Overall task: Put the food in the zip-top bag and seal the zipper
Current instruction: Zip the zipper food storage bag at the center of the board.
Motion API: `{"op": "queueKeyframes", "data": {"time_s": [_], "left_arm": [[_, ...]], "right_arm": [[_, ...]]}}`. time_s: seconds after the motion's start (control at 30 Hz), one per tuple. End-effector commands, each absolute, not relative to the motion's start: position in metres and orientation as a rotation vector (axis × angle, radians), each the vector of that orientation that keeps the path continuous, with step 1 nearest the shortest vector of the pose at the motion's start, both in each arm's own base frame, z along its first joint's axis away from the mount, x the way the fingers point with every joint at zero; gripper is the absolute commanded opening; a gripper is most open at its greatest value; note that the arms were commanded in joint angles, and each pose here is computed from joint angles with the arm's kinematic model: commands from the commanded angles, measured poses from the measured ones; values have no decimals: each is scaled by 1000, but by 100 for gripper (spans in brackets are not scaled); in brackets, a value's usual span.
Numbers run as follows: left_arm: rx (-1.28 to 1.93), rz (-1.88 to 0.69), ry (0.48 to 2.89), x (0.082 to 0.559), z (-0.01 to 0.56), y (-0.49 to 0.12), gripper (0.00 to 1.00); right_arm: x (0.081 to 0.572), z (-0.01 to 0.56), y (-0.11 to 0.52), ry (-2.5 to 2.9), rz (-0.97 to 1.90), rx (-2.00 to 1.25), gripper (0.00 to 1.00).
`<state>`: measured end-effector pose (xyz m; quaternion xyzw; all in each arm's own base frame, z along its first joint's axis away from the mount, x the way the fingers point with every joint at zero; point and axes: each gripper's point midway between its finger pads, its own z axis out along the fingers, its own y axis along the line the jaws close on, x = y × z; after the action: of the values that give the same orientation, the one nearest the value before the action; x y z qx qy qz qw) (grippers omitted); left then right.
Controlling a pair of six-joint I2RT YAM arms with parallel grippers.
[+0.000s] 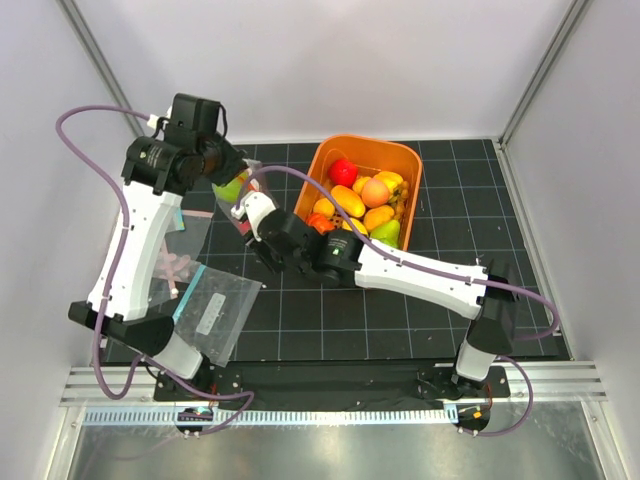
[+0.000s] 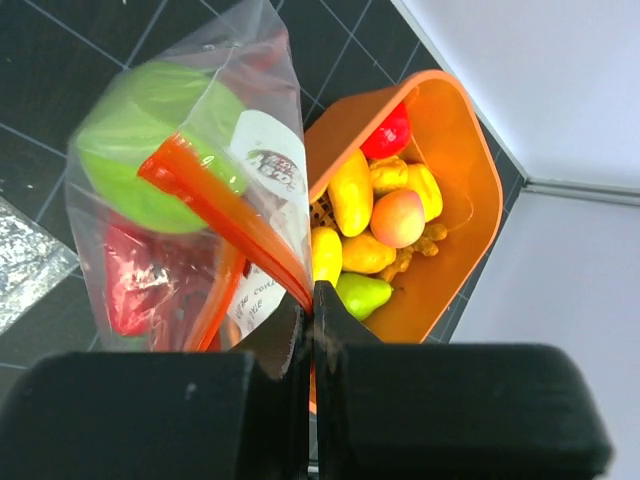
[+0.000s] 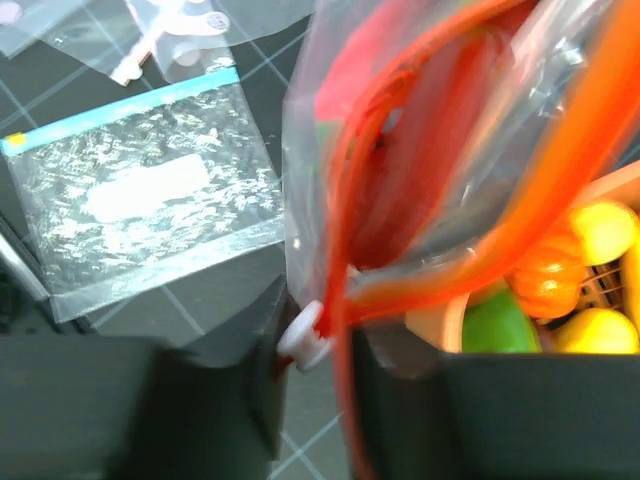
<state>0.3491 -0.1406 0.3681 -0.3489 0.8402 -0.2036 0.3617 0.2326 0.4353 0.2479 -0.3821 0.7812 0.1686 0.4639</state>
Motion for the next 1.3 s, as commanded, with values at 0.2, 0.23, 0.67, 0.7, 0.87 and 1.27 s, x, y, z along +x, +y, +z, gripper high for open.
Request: {"op": "queueKeyframes", "data": {"time_s": [0.2,0.23,0.67,0.7,0.87,1.27], "left_arm": [[-917,-394,2091,316,374,-101,0],[-918,-363,2096,311,372,-96,0],[-855,-11,2185,241,349,-36,0],[-838,-20,2202,242,345,-40,0],[-794,-50,2344,252,298,-65,0],[-604,-226,2462,306,218,-150,0]], "right_arm": [[213,276,450,1902,648,-871,1],[211,278,451,1902,668,-870,1],[132,263,466,2033,1188,-913,1],[128,260,465,2042,1211,-909,1],[108,240,455,2115,1348,-818,1],[109,119,417,2364,1137,-524,1]]}}
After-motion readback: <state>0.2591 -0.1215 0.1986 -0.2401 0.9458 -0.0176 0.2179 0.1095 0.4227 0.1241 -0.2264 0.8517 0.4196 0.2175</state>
